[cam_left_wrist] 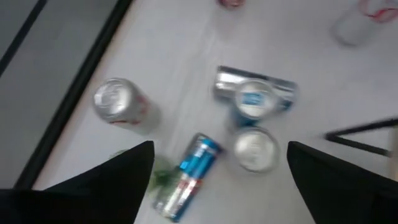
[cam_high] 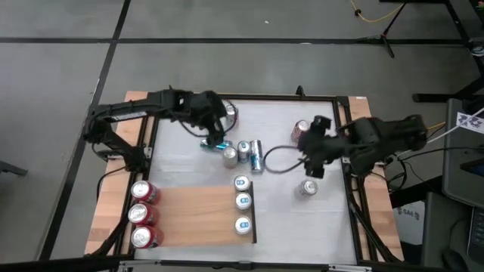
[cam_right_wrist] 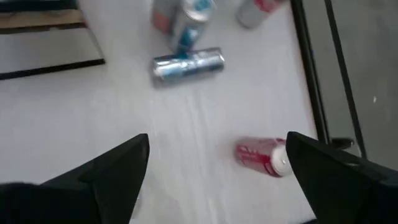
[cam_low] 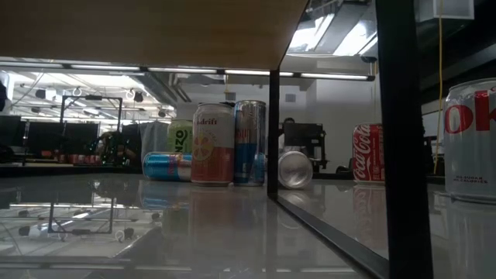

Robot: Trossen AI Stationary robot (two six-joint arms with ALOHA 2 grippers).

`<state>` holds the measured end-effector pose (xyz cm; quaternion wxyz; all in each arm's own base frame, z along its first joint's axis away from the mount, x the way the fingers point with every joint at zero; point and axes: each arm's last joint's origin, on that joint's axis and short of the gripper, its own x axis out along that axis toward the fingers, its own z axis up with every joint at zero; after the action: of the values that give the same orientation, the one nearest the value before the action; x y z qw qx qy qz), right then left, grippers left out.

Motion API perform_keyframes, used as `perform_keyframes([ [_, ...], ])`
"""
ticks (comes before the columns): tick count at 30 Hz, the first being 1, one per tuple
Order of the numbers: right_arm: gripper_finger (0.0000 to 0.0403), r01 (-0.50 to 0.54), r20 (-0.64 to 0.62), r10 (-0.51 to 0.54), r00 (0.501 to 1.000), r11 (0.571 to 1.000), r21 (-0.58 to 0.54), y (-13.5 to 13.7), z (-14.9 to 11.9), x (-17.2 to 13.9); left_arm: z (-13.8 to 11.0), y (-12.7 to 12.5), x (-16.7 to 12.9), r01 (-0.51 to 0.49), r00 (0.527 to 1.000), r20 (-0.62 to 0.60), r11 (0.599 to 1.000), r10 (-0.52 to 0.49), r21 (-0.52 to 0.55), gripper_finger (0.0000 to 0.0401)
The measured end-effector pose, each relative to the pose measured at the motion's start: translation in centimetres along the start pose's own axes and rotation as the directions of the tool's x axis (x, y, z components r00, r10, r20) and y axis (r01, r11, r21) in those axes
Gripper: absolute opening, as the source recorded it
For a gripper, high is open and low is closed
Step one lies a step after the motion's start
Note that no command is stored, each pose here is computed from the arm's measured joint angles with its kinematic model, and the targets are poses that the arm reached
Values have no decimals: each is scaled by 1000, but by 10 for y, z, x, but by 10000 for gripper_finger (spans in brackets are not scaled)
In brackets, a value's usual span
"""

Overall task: Place canned beverage on shelf
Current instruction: Put the green soda can on the shelf

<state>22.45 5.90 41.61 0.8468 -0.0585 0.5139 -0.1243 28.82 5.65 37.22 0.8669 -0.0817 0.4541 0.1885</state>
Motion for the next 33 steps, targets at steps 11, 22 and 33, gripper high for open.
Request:
perform_keyframes([
  [11,367,-166,182,138,974,975,150,-25,-64,29,9,69,42,-105,990,-112,976,85,-191,399],
  [22,367,-232,255,198,946,966,114,-13,-77,65,6,100,74,-149,972,-218,946,86,-289,399],
  [33,367,-236,265,199,944,965,117,-10,-77,72,-4,100,96,-197,924,-376,930,71,-311,399],
])
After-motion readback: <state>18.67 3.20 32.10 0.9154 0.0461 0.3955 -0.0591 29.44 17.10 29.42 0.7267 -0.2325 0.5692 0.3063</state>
